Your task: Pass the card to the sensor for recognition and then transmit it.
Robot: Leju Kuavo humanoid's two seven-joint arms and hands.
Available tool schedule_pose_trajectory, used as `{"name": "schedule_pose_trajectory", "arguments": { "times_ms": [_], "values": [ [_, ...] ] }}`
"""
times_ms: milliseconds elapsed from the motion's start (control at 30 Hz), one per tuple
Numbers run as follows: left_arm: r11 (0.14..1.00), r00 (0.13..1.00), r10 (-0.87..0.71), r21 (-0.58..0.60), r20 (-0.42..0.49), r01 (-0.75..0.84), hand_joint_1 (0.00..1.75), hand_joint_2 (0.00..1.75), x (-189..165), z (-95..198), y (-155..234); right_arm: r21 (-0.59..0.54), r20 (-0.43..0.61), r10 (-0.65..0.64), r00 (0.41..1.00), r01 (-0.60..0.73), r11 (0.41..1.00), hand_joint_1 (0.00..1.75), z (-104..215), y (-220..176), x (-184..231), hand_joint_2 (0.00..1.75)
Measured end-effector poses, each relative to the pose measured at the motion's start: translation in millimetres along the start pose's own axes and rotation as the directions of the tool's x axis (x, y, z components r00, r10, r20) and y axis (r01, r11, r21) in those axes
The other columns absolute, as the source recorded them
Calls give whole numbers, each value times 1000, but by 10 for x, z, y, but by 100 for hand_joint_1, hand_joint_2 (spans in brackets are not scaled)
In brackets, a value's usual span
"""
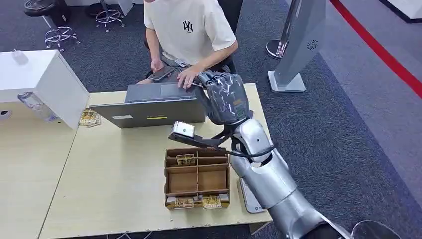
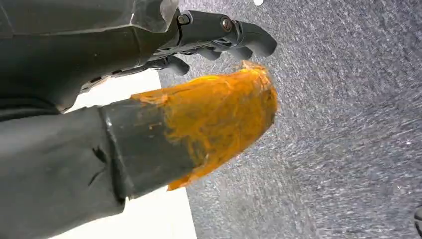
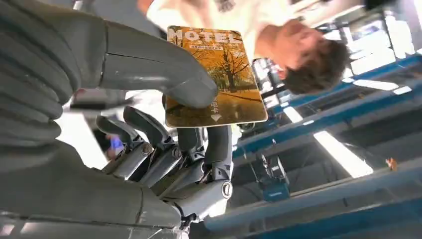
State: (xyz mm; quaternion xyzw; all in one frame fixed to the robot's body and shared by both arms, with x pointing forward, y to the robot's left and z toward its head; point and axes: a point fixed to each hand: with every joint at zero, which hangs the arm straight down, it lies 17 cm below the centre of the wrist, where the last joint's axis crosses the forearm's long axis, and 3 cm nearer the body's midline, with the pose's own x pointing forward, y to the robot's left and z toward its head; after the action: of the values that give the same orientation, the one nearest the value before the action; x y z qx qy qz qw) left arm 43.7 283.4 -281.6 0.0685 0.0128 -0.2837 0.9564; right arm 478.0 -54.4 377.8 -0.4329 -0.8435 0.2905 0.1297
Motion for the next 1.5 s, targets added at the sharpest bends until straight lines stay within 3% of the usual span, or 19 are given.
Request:
{"name": "schedule_pose_trajectory", "arguments": {
  "times_ms": [400,1300,1367,1400,1500],
  "values": [
    [999,999,-45,5,2,45,0,0,-11,-4,39,168,-15,233,972,-227,959,175,-50,529,-465,175],
    [998,998,-62,9,-3,62,0,0,-24,-5,57,238,-39,253,967,-236,942,175,95,728,-603,175],
    [998,998,-63,9,-4,63,0,0,-26,-5,58,240,-40,254,966,-237,941,0,102,732,-601,175],
    [998,998,-63,9,-6,63,0,0,-27,-5,58,240,-42,254,966,-237,941,0,103,732,-604,0],
    [998,998,-64,10,-6,64,0,0,-29,-5,61,241,-45,256,966,-238,941,0,104,732,-611,0]
  ]
}}
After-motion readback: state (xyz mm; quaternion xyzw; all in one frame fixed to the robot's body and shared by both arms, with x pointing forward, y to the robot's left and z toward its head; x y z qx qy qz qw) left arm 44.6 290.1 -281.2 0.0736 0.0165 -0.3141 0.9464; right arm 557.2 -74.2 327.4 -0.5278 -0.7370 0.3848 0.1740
